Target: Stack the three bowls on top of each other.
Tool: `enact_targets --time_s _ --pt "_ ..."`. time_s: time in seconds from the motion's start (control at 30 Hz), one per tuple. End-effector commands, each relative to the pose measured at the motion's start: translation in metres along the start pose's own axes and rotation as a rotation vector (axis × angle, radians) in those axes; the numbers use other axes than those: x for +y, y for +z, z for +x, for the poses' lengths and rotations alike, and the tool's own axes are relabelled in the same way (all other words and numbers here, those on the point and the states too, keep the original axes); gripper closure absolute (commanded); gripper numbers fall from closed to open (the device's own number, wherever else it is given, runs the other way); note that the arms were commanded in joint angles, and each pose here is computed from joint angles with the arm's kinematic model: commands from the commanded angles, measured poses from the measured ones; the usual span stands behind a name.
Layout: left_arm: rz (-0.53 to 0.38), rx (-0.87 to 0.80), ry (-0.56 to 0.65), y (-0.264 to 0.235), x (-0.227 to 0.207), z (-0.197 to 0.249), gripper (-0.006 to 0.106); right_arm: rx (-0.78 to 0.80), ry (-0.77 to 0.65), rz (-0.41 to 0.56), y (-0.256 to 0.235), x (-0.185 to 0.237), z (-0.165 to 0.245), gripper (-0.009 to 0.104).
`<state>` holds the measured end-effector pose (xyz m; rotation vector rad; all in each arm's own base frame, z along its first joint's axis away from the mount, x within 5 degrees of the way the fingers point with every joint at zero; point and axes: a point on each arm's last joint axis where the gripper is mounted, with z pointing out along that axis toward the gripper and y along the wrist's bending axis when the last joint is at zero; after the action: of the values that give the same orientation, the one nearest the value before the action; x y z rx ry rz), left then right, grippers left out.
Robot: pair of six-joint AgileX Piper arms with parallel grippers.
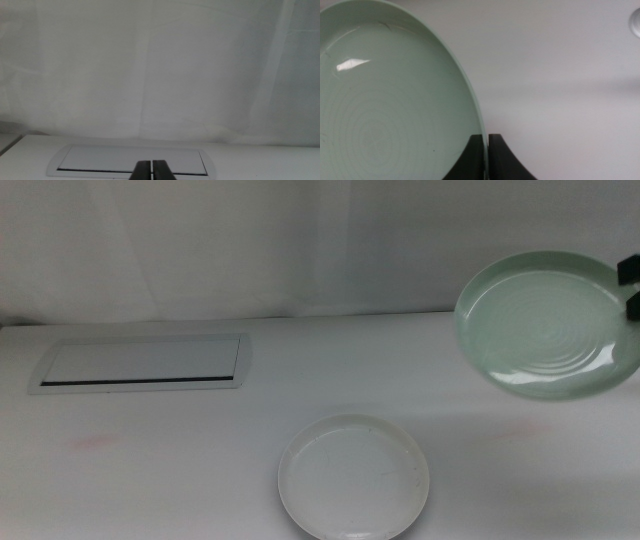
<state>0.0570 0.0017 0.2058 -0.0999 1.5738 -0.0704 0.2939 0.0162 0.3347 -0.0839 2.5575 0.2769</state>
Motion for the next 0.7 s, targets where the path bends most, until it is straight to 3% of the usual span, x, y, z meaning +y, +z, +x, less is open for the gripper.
enact_targets --time_s 0.0,0.43,0.67 --pt "0.003 -0.013 -0.013 -0.002 0.001 0.007 0.103 -0.008 -0.036 -0.036 -0.009 0.016 0.016 0.098" --pt "0.0 -0.006 -0.013 -0.002 0.001 0.008 0.103 0.066 -0.145 -0.185 0.036 0.102 0.049 0.098" --pt "0.001 -0.008 -0.013 -0.002 0.001 0.008 0.103 0.158 -0.185 -0.196 0.088 0.132 0.062 0.098"
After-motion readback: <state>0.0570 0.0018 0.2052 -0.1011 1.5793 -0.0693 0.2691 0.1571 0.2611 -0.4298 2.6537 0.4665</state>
